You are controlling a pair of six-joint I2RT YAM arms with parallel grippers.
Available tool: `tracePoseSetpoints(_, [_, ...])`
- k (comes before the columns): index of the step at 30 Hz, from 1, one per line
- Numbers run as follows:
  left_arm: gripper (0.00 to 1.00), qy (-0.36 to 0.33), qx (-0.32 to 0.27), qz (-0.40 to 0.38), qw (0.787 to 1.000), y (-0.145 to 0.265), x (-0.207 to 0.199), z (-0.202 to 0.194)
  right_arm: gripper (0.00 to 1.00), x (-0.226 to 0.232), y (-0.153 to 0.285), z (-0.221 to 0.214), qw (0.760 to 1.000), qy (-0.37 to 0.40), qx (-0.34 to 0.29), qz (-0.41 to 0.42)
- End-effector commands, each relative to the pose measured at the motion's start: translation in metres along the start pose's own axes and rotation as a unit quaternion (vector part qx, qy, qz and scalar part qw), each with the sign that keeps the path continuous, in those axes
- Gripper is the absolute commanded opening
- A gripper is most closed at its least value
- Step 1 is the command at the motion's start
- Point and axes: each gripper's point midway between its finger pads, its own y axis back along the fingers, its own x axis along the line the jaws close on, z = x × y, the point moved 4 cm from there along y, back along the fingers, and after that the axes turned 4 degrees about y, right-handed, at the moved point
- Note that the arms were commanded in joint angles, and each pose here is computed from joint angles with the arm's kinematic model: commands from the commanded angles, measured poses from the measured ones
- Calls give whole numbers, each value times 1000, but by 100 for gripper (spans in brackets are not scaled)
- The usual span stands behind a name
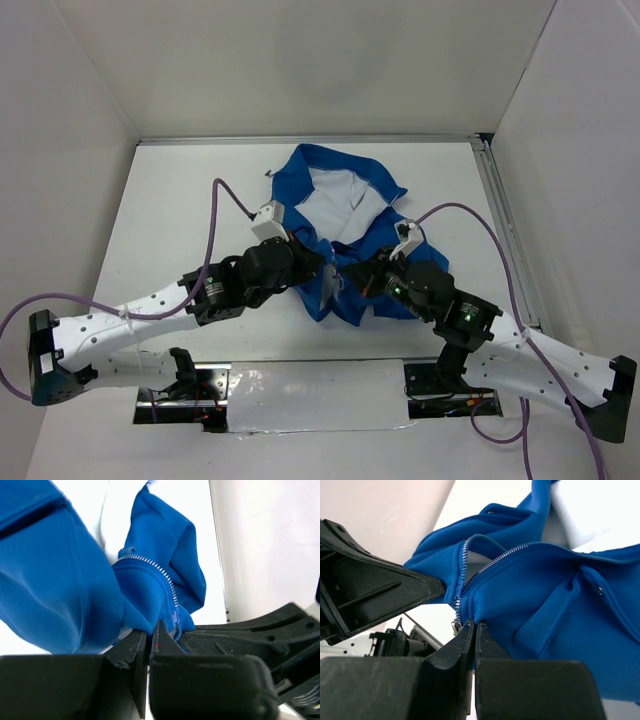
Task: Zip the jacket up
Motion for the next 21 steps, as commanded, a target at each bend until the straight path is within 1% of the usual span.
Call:
tracePoseSetpoints(1, [0,-25,-42,-60,997,6,-19,17,0,7,4,14,1000,-7,10,-20])
tracePoseSetpoints(3, [0,-41,-45,-72,996,6,-16,15,0,1,1,11,999,0,20,-44])
tracePoseSetpoints(4, [0,-37,-54,-89,994,11,-20,20,0,-1,1,12,998,1,21,-51])
tracePoseSetpoints(5, [0,-48,-52,-89,994,9,-13,15,0,-4,1,10,998,4,27,-59])
tracePoseSetpoints(7, [0,-59,-54,-101,992,13,-8,14,0,-3,0,10,998,0,25,-56])
tracePoseSetpoints(8, [0,-54,-59,-114,990,14,-12,16,0,-3,0,10,998,-2,24,-55])
tracePoseSetpoints(15, [0,-62,-55,-122,989,14,-5,10,0,7,-5,14,999,-21,23,-38])
tracePoseSetpoints(21, [0,-57,-49,-110,991,12,0,7,0,13,-12,17,999,-32,20,-30])
